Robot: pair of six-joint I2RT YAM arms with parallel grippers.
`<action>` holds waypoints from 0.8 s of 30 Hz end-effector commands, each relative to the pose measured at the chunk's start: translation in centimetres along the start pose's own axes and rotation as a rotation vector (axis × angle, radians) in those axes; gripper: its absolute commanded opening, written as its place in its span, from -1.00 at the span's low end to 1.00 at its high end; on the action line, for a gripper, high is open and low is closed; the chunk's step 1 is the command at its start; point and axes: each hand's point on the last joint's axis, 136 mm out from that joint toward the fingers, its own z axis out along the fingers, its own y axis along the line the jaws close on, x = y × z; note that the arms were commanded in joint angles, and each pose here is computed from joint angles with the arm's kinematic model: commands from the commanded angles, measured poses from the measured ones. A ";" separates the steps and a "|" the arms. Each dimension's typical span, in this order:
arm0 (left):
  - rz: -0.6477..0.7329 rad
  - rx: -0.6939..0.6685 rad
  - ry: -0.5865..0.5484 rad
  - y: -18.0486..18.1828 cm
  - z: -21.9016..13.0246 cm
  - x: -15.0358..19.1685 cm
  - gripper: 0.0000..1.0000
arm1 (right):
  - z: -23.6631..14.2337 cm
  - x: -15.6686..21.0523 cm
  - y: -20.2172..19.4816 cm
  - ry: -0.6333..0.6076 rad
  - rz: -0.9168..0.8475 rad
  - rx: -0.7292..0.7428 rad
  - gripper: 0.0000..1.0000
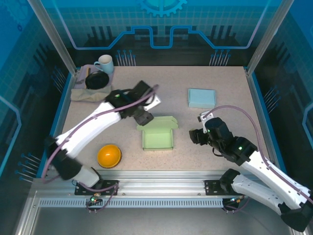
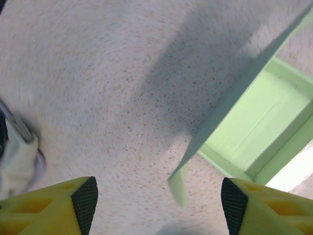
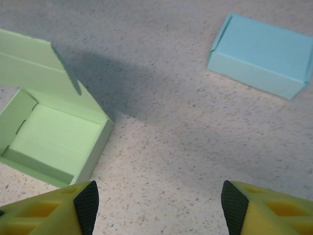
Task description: Fold the paper box
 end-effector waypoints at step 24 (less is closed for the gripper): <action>-1.013 0.413 -0.257 -0.8 4.4 2.8 0.80 | 11.1 -1.4 6.2 0.005 -0.134 -0.169 0.42</action>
